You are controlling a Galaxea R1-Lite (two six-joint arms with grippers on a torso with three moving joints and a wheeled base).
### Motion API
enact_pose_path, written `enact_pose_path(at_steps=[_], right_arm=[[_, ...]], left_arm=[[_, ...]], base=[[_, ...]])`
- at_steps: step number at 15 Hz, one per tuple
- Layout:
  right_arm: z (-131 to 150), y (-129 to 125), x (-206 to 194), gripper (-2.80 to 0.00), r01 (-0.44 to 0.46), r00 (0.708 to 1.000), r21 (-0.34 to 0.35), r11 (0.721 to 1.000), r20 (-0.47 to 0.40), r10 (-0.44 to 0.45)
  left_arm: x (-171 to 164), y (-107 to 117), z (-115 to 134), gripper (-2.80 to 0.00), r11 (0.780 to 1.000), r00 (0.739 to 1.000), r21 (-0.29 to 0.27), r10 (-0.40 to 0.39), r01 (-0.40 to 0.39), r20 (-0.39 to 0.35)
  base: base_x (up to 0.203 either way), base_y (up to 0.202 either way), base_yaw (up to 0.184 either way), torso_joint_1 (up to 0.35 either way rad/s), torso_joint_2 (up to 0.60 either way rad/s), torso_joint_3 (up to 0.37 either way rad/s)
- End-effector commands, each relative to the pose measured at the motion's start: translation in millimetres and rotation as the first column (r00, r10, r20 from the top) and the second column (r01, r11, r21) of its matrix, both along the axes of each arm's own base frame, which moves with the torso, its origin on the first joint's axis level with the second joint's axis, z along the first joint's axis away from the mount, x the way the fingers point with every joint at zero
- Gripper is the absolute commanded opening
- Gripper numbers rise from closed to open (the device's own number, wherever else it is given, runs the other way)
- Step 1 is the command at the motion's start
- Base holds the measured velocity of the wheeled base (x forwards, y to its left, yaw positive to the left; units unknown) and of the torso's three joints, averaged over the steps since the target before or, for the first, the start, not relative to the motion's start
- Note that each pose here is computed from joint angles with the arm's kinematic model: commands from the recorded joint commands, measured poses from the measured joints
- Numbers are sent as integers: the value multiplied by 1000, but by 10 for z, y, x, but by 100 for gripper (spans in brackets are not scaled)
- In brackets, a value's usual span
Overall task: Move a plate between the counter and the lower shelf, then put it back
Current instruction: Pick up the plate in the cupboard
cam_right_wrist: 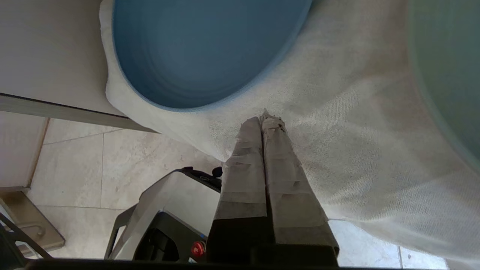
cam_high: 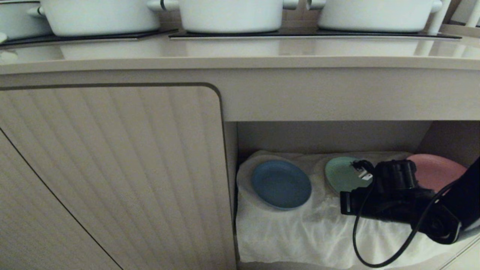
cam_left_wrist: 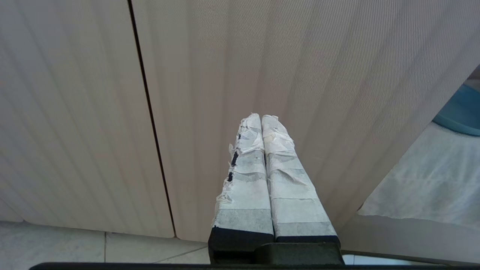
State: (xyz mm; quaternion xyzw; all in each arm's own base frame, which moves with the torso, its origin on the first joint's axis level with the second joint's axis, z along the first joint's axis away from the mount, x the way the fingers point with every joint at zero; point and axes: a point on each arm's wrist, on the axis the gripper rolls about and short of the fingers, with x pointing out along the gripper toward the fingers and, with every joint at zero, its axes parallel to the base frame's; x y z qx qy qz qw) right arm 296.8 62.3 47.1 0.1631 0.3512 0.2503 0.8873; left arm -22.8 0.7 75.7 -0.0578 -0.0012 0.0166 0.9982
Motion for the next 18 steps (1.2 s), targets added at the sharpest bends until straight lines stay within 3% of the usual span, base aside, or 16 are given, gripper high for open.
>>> enact_pose_path(at_steps=[1, 12, 13, 18], right_arm=[[6, 0, -10, -280, -2, 1000, -1, 1000, 7, 2], [8, 1, -7, -280, -2, 1000, 4, 1000, 4, 2], [8, 1, -11, 0, -2, 1000, 3, 1000, 1, 2], [-11, 8, 28, 0, -1, 1000, 5, 1000, 1, 1]], left_arm=[[-1, 0, 1, -280, 1000, 1000, -1, 1, -1, 1], [0, 0, -2, -280, 1000, 1000, -1, 1, -1, 0], [0, 0, -2, -280, 1000, 1000, -1, 1, -1, 0], [0, 0, -2, -280, 1000, 1000, -1, 1, -1, 0]], base=[[0, 0, 0, 0, 0, 0], [0, 0, 0, 0, 0, 0], [0, 0, 0, 0, 0, 0], [0, 0, 0, 0, 0, 0]])
